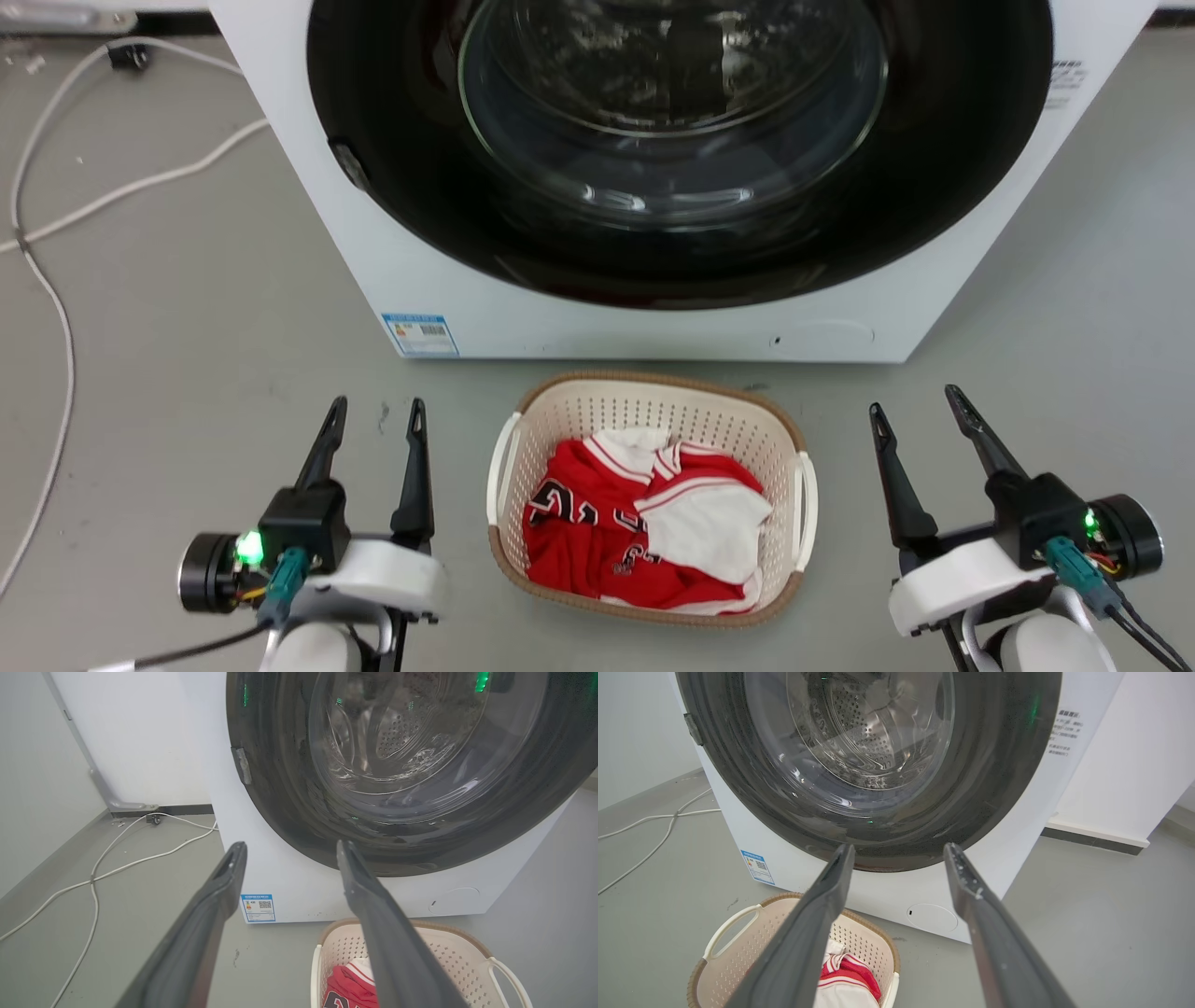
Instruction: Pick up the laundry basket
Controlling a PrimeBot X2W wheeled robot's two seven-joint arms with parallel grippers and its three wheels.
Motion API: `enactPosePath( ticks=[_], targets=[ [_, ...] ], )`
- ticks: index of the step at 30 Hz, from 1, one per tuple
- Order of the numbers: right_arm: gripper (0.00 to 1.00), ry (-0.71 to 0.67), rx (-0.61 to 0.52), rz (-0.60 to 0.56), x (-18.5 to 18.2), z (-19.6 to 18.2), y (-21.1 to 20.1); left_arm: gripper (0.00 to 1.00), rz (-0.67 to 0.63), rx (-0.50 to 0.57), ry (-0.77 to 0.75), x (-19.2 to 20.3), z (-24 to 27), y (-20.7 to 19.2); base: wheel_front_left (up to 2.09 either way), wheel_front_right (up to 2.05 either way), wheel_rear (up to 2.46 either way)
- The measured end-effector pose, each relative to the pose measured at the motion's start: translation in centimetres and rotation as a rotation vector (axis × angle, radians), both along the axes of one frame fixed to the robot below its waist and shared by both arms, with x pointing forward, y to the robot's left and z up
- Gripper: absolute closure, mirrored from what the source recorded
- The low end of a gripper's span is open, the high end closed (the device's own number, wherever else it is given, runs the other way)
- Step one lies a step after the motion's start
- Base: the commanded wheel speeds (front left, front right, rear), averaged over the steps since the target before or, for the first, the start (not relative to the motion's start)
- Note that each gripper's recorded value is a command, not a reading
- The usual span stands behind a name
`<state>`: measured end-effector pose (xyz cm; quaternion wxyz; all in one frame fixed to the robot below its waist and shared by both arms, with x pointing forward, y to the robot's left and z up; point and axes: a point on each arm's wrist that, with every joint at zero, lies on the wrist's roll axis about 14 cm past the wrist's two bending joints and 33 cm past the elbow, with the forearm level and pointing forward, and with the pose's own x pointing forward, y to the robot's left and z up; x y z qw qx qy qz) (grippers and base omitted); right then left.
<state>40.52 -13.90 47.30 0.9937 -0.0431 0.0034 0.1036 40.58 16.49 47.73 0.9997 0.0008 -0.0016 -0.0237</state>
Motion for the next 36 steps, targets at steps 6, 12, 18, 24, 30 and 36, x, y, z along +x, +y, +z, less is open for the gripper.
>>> enactPosePath(
  ticks=[6, 12, 18, 24, 30, 36],
  targets=[
    [0.00, 0.101, -0.036, 0.014, 2.2, -3.9, 0.2, 0.00, -0.039, 0.002, 0.107, 2.9, -4.0, -0.5, 0.00, 0.00, 0.00],
    [0.00, 0.224, -0.064, 0.018, 3.7, -8.7, 0.1, 0.00, -0.049, 0.013, 0.241, 4.9, -9.2, -0.4, 0.00, 0.00, 0.00],
    [0.00, 0.344, -0.098, 0.025, 4.3, -13.4, -0.2, 0.00, -0.066, 0.021, 0.362, 6.2, -13.9, -0.5, 0.00, 0.00, 0.00],
    [0.00, 0.539, -0.126, 0.052, 4.1, -20.7, -0.1, 0.00, -0.131, 0.063, 0.517, 7.2, -20.2, -1.1, 0.00, 0.00, 0.00],
    [0.00, 0.660, -0.148, 0.076, 3.5, -25.5, 0.1, 0.00, -0.173, 0.096, 0.606, 8.2, -24.3, -1.1, 0.00, 0.00, 0.00],
    [0.00, 0.737, -0.150, 0.087, 3.0, -28.5, 0.2, 0.00, -0.225, 0.132, 0.696, 8.0, -27.9, -1.5, 0.00, 0.00, 0.00]
  ],
)
